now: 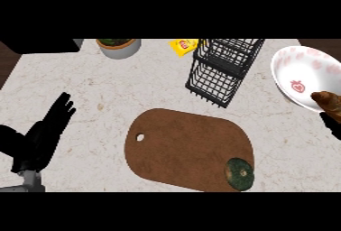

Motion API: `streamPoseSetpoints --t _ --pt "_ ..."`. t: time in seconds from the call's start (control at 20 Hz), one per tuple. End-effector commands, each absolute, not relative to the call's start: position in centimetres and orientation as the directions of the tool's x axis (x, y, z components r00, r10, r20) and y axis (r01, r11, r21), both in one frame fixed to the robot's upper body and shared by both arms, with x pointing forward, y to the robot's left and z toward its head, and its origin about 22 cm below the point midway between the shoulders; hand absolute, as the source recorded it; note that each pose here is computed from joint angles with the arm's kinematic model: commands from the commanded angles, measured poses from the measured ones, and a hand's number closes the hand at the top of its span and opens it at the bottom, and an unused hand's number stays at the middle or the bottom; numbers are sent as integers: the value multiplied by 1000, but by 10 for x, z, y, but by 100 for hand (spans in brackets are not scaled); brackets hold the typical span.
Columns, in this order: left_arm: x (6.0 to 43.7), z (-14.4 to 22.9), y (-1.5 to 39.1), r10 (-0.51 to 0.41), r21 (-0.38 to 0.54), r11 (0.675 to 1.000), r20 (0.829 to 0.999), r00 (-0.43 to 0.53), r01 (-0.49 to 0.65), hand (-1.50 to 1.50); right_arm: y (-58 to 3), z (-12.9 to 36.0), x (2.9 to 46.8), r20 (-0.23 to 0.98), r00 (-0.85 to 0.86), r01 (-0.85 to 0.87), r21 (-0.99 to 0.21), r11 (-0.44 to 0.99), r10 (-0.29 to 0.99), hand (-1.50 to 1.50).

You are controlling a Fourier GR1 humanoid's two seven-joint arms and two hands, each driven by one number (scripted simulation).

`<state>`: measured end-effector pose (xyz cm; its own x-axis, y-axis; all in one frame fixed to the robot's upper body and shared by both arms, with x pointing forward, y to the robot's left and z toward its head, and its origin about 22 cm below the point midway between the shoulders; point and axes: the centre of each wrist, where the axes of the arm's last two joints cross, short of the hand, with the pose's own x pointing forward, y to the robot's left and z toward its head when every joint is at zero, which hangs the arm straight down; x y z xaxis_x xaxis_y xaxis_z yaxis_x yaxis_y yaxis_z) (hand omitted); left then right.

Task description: Pick the croissant from the cutting board and place it in the tiered basket

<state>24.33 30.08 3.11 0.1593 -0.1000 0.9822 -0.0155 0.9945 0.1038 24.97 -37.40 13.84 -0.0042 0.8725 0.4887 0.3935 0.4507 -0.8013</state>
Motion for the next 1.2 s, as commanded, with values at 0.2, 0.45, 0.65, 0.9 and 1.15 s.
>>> streamPoseSetpoints --t 0.2,0.45,0.65,0.9,1.15 --pt "241 19 288 -122 121 993 983 135 16 0 -345 190 245 538 -87 321 -781 535 838 150" --pt "268 45 297 -107 102 994 984 142 42 0 -285 220 282 513 -90 323 -796 513 853 150" --pt "260 24 280 -105 100 994 983 153 39 0 -253 217 308 558 -75 303 -777 552 827 150" --pt "259 48 287 -101 98 995 986 134 30 0 -215 228 331 571 -54 304 -772 559 819 150" --pt "252 47 296 -116 114 993 983 144 24 0 -215 220 366 563 11 240 -804 545 826 150"
